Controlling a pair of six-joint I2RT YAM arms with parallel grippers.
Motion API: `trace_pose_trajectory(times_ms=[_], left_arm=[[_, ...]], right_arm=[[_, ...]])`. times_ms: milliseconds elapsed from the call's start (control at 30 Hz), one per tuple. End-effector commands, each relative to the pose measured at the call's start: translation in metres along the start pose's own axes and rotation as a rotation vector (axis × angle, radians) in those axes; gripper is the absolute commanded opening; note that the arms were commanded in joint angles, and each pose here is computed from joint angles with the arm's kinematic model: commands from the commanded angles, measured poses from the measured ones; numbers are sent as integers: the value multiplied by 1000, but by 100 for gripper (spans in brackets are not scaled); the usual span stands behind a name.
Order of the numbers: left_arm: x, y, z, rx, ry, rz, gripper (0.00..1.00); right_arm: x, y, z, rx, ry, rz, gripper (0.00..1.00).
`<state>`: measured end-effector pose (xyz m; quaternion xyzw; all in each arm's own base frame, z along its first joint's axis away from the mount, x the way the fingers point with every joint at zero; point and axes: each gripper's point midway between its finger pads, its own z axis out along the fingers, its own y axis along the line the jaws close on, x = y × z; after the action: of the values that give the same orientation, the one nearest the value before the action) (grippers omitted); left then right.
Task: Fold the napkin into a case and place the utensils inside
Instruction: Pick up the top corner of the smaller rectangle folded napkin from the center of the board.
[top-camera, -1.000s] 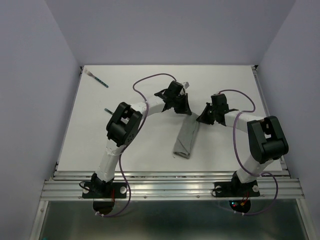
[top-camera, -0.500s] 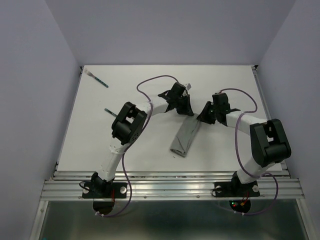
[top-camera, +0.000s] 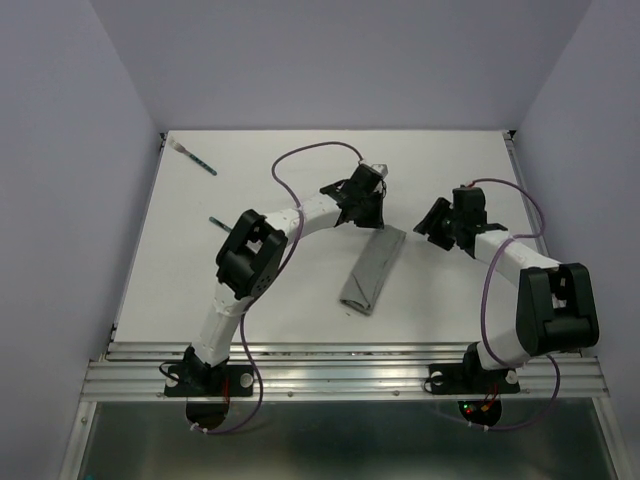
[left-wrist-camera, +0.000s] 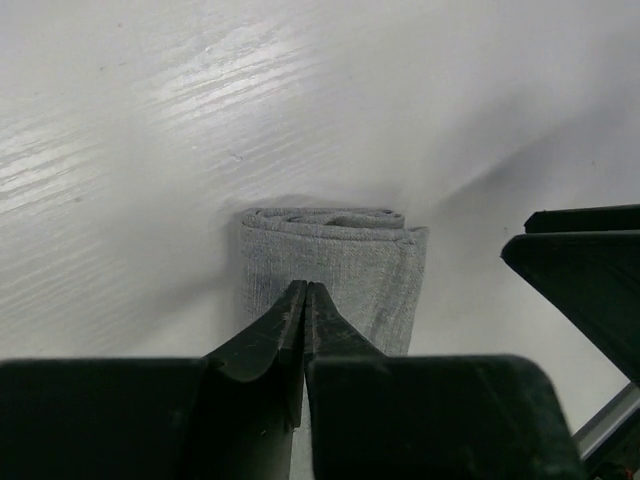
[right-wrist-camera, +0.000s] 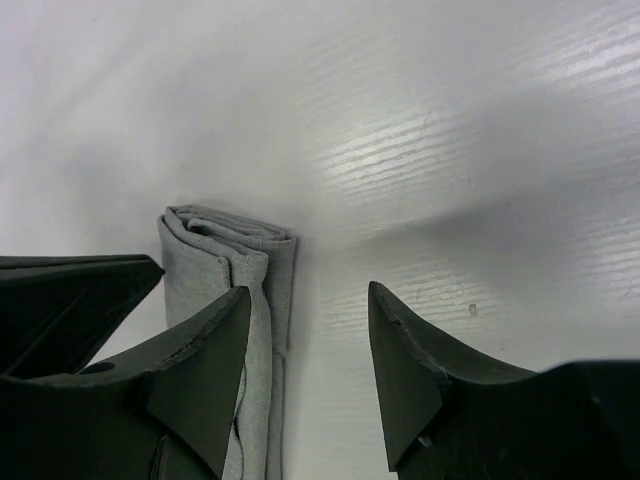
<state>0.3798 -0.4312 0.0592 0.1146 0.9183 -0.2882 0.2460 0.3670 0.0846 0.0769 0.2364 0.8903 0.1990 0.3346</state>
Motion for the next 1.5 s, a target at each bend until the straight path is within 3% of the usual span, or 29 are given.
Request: trace_pose_trajectory(times_ms=[0,400,700,1100,1300,1400,1467], left_arm=[[-25,-28,-41,-40,-101,89,15],[-2,-49,-26,-188,-107,185,63],[-2,-60,-6,-233,-123,224,63],[5,-45,12,-293,-104,251,48],[6,-42,11,-303,-99,257,28],[4,-45,7,-295,-103,260,8],[4,-48,6,-277,-102,262,0]], right_arm=[[6,-5,2,9,16,-14,56],[7,-55,-9,78,5,91,57],[14,-62,-16,75,9,102,58],[14,-63,-16,71,15,111,59],[13,-62,-16,69,15,110,58],[14,-60,-17,58,20,110,58],[14,-56,-17,39,30,99,58]])
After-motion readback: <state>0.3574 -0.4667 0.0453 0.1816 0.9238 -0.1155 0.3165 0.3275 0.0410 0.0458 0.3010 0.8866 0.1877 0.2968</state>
